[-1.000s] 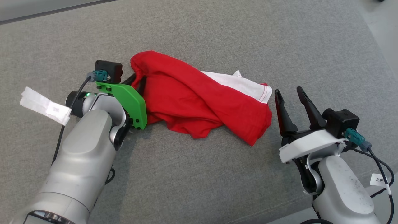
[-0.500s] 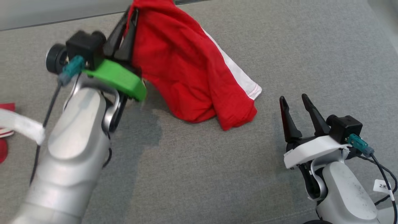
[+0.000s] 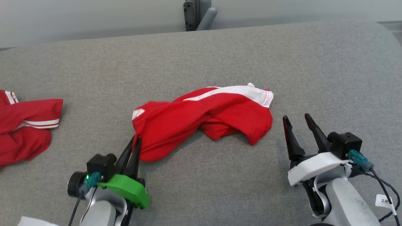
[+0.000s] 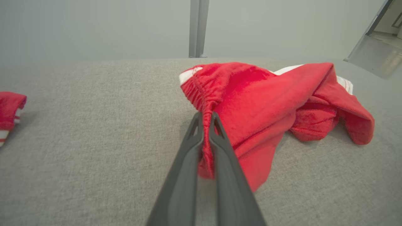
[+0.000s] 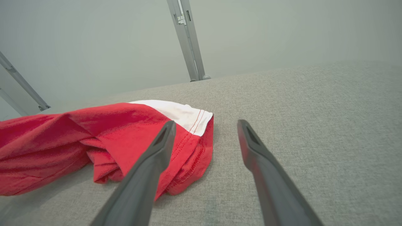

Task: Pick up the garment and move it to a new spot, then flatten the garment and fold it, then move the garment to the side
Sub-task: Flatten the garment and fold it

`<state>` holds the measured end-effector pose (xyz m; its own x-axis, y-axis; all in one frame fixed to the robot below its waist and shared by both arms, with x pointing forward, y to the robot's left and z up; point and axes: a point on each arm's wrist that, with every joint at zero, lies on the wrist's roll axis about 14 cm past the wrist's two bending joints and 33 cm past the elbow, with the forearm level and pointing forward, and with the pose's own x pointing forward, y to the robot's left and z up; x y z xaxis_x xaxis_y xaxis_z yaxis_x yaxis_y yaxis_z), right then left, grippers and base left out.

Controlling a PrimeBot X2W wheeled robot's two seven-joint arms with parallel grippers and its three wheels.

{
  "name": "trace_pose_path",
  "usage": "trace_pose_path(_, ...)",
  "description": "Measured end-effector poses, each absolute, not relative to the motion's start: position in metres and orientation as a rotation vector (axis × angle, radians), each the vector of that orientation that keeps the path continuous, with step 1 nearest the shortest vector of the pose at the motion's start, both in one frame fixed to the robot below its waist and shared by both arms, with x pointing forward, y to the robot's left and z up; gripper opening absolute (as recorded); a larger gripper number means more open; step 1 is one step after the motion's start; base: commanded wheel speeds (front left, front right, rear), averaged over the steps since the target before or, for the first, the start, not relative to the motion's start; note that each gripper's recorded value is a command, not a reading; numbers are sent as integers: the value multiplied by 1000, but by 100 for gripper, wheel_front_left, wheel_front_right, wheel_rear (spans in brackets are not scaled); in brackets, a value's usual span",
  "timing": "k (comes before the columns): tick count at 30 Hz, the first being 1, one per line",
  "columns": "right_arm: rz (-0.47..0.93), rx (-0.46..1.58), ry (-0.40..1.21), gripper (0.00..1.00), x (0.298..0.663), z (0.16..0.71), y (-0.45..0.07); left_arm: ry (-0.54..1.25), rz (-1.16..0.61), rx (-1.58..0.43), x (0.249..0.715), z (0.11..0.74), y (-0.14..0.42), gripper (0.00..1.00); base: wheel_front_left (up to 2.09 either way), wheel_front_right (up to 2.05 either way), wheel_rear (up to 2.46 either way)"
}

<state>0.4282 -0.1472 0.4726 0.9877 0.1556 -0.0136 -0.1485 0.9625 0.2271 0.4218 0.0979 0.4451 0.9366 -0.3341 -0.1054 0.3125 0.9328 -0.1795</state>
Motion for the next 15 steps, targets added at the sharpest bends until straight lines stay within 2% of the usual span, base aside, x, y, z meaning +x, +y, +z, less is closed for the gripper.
trace_pose_path(1, 160, 227, 31, 100, 427, 473, -145, 163, -310, -168, 415, 437, 103, 56, 0, 0, 0)
trace_pose_path(2, 166, 226, 29, 100, 426, 474, -144, 193, -289, -173, 409, 427, 108, 100, 0, 0, 0)
trace_pose_path(8, 167, 212, 24, 100, 416, 479, -147, 269, -220, -191, 383, 405, 124, 100, 0, 0, 0)
trace_pose_path(15, 152, 214, 16, 100, 401, 482, -153, 123, -243, -182, 390, 450, 116, 100, 0, 0, 0)
